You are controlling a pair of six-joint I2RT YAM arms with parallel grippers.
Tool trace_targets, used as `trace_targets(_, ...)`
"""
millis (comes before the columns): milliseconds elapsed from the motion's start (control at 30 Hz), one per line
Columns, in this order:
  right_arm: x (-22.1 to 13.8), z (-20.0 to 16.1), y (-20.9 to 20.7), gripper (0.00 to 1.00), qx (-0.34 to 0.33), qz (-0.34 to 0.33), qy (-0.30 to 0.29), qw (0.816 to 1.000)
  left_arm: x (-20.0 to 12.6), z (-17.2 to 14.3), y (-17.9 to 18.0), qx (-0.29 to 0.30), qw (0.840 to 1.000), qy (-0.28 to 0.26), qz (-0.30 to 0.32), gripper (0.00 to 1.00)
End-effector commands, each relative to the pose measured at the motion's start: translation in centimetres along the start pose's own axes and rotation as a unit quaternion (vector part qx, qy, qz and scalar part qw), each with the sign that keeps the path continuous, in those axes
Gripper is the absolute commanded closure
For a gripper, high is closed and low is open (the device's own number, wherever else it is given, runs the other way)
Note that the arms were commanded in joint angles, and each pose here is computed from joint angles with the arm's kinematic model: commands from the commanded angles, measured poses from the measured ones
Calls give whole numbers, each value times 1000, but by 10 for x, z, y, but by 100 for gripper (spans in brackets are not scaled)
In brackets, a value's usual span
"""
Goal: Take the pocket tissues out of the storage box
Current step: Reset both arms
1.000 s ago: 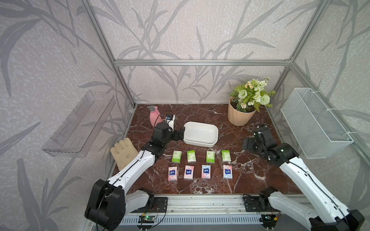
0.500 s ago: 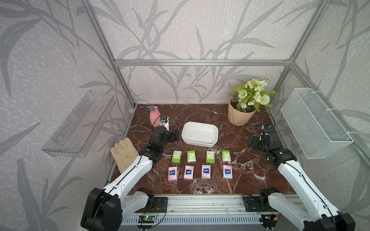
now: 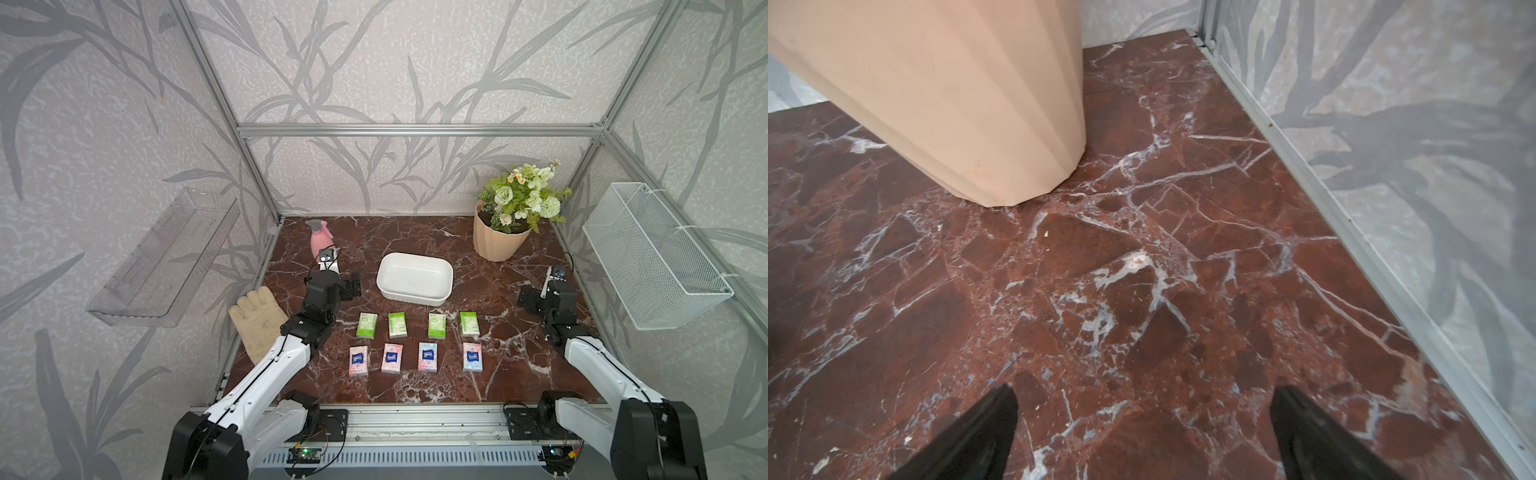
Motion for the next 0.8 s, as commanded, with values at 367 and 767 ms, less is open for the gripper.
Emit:
trace_targets(367,35,9,44,1,-46,147,-120,981,-18,-19,34,-22,997,7,70,0)
trace_targets(767,56,2,42,1,-40,128,-88,987,-1,-31,61,-4,993,16,113,0)
Point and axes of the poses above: each gripper's point midway between its finger pads, its own x axis out along the fingers, its own y axis along the line the jaws close on, z = x × y, the point moved 1 cm from there along -x, back along the fingers, and after that the axes turned 14 degrees about x, right-handed, at the moved point
